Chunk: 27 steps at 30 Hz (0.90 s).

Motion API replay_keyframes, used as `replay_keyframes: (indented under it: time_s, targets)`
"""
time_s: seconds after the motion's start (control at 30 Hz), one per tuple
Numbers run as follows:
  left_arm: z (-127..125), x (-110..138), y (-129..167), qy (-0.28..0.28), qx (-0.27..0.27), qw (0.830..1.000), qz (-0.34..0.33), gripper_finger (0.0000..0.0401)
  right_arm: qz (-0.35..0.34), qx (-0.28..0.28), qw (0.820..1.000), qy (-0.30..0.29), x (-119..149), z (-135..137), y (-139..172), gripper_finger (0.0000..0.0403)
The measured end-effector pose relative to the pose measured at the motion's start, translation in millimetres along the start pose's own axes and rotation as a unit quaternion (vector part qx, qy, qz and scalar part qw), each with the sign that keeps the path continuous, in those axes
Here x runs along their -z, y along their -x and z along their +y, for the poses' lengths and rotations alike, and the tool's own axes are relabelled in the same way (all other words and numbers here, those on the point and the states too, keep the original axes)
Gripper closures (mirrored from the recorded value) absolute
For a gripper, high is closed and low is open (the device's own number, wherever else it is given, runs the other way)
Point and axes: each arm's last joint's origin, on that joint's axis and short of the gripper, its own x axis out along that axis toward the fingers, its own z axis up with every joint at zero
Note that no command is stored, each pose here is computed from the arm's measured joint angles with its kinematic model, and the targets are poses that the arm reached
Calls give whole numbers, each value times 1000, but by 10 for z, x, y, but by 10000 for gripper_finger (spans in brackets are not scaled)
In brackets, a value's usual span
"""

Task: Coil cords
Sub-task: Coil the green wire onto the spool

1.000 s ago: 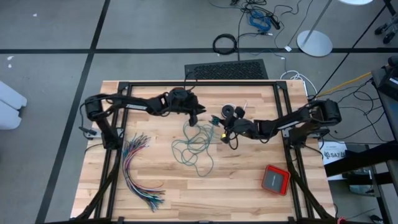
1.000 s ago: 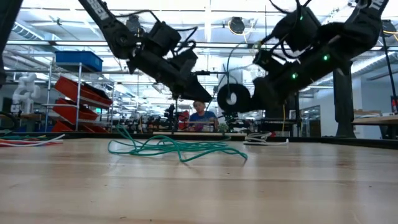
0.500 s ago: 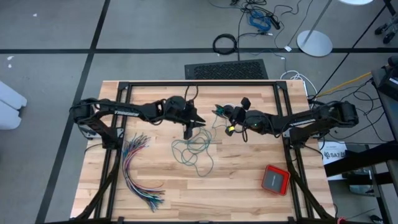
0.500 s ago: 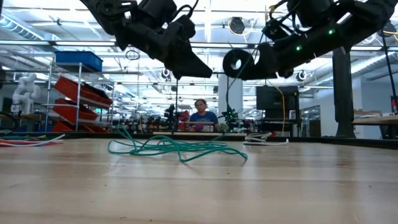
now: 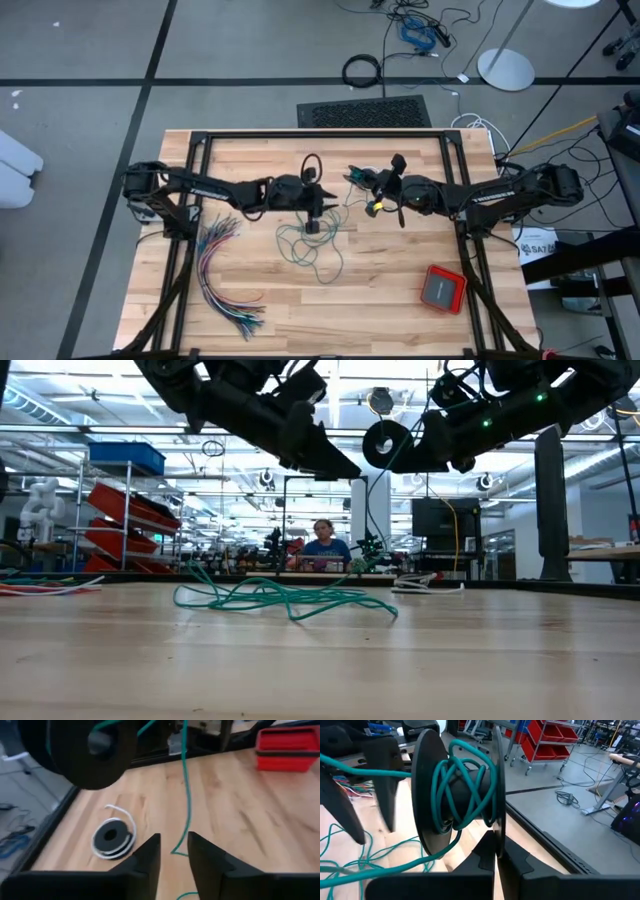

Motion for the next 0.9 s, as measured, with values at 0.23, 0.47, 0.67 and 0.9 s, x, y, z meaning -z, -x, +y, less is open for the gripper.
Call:
replay_keyframes:
  time_s: [0.23, 0.47, 0.67, 0.9]
  targets:
    - [-105, -38, -11, -11, -5, 1000, -14, 205, 2, 0, 1000, 1, 5, 0, 0, 403]
    - [-140, 43, -214, 5, -6, 1000, -20, 191, 2, 0, 1000, -1, 5, 0, -1, 403]
    - [-146, -7, -413, 27, -8, 999, -23, 192, 3, 0, 1000, -2, 6, 1, -1, 403]
    - [-102, -78, -415, 24, -54, 998, -7, 232, 8, 0, 1000, 1, 17, 1, -1, 403]
